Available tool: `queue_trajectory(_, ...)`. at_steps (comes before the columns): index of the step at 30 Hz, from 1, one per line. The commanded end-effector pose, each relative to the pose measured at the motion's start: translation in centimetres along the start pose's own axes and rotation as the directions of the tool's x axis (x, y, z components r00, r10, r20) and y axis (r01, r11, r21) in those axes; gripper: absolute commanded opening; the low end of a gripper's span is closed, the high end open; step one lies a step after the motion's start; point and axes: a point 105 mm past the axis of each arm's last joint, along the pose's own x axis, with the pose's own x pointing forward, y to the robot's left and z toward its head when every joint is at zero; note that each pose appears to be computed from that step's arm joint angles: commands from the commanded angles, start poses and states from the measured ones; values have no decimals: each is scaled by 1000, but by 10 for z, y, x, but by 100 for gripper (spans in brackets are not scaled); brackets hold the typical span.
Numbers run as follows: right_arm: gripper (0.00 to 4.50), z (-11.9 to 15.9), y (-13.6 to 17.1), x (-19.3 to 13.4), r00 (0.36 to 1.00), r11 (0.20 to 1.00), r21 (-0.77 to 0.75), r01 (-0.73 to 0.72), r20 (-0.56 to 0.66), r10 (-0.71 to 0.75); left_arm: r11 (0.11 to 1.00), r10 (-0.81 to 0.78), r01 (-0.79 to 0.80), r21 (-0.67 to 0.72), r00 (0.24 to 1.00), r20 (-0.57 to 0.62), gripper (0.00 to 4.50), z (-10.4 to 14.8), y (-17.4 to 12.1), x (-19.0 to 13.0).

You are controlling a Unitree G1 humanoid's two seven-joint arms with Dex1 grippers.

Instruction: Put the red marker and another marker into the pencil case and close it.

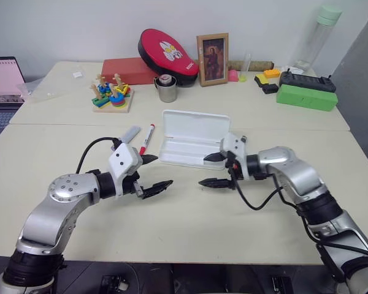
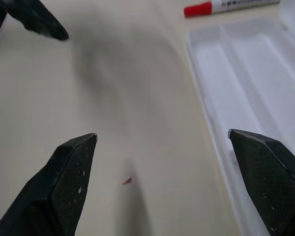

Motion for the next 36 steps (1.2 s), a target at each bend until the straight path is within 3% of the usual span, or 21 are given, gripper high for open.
queue_trajectory(1,448,-9,-10,3,997,998,-61,21,-67,-25,999,-25,22,30,996,85,450,21,-4,2)
queue_trajectory(4,448,-5,-15,5,998,996,-78,34,-57,-39,1000,-23,21,22,995,100,450,23,-4,2)
queue_trajectory(8,448,19,-9,-2,999,999,-51,-10,50,12,1000,-2,1,9,994,107,450,22,-2,-3)
queue_trajectory(13,448,1,-17,0,999,998,-52,19,-42,-21,1000,25,-25,-8,987,159,450,29,1,-5)
queue_trajectory(21,301,-1,-25,11,997,998,-55,42,-67,-45,998,56,-46,-46,968,243,450,44,7,-5)
queue_trajectory(32,34,3,-30,14,997,996,-69,53,-53,-56,997,65,-50,-61,962,265,450,50,8,-5)
queue_trajectory(34,5,3,-30,14,997,996,-71,52,-51,-56,997,67,-53,-61,962,265,450,51,8,-5)
queue_trajectory(36,5,3,-30,13,997,996,-73,51,-49,-55,997,69,-55,-60,962,264,450,51,9,-5)
